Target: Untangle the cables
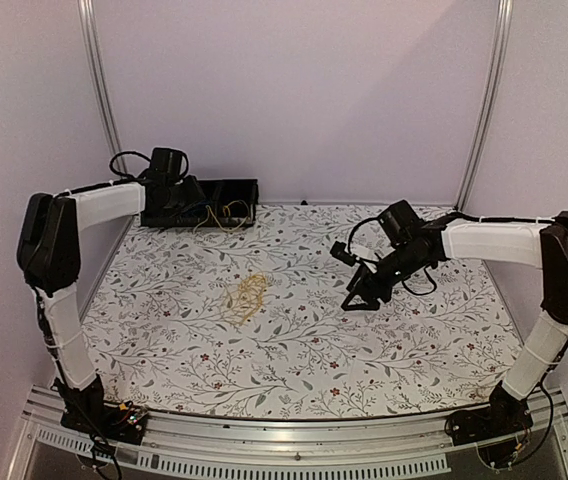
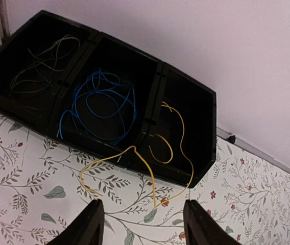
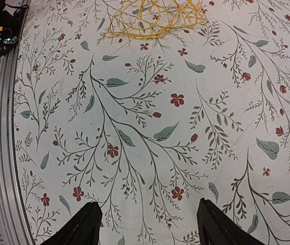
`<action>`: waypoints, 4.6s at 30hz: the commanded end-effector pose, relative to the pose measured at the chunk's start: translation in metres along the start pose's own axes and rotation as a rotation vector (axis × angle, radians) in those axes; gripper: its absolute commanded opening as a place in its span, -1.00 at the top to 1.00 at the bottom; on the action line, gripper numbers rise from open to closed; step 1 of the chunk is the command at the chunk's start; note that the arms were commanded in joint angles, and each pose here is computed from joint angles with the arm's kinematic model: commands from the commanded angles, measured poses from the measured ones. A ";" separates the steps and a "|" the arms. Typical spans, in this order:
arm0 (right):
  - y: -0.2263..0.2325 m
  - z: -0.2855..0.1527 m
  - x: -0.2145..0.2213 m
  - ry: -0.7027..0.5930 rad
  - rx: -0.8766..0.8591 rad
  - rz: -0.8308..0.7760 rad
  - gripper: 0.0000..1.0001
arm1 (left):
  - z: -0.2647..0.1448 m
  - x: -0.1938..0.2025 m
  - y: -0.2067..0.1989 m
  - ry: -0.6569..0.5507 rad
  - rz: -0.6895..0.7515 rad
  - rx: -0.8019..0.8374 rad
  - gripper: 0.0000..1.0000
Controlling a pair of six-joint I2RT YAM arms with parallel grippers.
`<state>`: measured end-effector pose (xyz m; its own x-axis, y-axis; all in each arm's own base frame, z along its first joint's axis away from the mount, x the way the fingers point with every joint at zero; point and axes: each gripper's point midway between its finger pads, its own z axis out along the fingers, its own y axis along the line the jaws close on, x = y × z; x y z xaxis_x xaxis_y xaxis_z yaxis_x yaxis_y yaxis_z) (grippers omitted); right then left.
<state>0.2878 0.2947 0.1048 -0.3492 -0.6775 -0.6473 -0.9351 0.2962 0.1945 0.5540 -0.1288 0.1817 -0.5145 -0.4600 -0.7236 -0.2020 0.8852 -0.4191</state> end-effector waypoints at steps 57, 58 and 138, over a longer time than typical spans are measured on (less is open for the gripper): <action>0.012 0.004 0.032 0.058 -0.036 0.041 -0.40 | 0.113 -0.011 -0.101 0.098 -0.297 0.302 1.00; 0.012 0.004 0.033 0.062 -0.035 0.042 -0.40 | 0.120 -0.009 -0.096 0.103 -0.303 0.302 1.00; 0.015 0.077 -0.150 -0.183 -0.192 -0.168 1.00 | -0.102 0.237 -0.104 0.339 0.395 0.620 -0.06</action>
<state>0.3550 0.4591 0.1141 -0.1941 -0.5778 -0.7928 -0.9805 0.0881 0.1758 0.3381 -0.2876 0.0954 -0.7740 0.0516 -0.6311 0.4206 0.7869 -0.4515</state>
